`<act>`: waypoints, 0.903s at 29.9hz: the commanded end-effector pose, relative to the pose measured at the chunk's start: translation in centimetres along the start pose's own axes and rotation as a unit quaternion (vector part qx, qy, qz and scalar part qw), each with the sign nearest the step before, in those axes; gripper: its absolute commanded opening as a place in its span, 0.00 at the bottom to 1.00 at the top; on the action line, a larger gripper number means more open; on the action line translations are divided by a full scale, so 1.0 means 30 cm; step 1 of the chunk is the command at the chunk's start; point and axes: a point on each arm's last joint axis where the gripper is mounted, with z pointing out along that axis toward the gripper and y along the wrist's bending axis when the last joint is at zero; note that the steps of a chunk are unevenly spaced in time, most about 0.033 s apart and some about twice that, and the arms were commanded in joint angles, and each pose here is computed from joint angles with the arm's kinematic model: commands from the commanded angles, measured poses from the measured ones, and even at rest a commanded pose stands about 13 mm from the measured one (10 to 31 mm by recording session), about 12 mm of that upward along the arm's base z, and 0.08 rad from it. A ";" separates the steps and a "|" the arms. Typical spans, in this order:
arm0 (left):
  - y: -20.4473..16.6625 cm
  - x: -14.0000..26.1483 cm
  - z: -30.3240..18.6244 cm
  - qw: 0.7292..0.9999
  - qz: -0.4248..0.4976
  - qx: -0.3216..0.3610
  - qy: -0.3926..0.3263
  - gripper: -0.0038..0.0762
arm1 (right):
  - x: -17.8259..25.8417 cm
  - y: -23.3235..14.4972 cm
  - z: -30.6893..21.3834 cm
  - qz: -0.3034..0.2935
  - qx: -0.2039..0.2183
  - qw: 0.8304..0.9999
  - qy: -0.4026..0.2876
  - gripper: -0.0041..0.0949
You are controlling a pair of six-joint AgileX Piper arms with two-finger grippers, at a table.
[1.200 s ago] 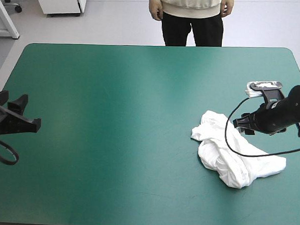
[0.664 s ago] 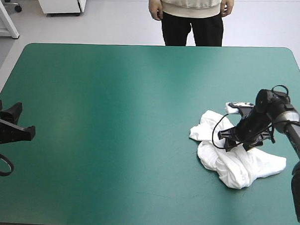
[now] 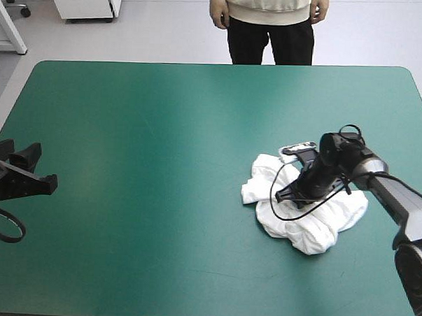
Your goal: Fold the cloth
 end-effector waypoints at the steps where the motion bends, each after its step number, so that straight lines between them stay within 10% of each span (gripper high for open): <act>1: -0.008 -0.046 0.005 0.999 -0.014 0.016 -0.039 0.44 | -0.100 0.152 -0.019 -0.035 -0.047 0.996 -0.062 0.03; 13: -0.007 -0.041 0.015 0.999 -0.012 0.015 -0.028 0.44 | -0.318 0.604 0.012 -0.197 -0.107 0.973 -0.056 0.03; 18: -0.007 -0.031 0.016 1.000 -0.011 0.015 -0.012 0.44 | -0.351 0.678 0.008 -0.237 -0.063 0.968 -0.059 0.05; 27: -0.010 -0.028 0.022 1.000 -0.013 0.020 -0.001 0.44 | -0.339 0.689 -0.119 -0.231 -0.068 0.968 -0.073 0.58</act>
